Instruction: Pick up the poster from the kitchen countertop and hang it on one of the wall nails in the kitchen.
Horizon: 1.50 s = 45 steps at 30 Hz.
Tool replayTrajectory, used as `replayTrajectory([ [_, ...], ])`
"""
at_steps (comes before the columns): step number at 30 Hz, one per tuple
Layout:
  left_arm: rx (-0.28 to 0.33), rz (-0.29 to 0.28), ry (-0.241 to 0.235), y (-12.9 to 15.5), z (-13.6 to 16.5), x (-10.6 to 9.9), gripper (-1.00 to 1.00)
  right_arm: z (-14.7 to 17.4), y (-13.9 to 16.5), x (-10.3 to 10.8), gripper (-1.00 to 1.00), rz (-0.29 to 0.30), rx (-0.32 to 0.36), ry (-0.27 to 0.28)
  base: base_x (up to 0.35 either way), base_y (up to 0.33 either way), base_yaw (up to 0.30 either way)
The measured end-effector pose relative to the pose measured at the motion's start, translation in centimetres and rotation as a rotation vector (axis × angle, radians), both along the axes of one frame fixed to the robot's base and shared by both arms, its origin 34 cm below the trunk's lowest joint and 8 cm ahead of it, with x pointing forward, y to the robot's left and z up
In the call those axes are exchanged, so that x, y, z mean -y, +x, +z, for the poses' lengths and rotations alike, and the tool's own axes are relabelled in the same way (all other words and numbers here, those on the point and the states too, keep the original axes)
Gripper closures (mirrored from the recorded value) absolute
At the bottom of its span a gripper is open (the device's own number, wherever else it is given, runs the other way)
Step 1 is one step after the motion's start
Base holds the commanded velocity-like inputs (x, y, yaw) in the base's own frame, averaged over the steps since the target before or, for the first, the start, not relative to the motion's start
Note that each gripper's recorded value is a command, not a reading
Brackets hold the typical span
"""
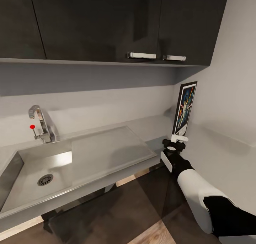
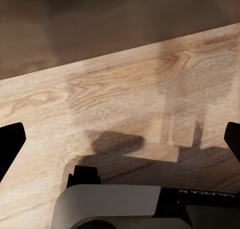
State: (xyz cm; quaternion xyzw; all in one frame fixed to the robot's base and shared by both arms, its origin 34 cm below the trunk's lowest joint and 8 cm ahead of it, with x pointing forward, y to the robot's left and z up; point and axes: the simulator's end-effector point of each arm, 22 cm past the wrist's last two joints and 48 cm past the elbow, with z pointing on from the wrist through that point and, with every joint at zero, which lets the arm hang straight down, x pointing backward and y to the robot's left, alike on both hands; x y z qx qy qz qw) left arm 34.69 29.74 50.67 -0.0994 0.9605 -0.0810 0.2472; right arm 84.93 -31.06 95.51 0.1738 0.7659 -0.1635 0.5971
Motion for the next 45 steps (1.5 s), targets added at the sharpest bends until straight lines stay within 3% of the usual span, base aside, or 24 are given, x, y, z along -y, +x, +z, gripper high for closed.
replayTrajectory([
  [45,0.001,-0.001,-0.001,0.04,0.03,0.01,-1.00,-0.05,-0.02,0.03,-1.00,-0.001,-0.002,-0.001,0.008,0.000,0.000],
])
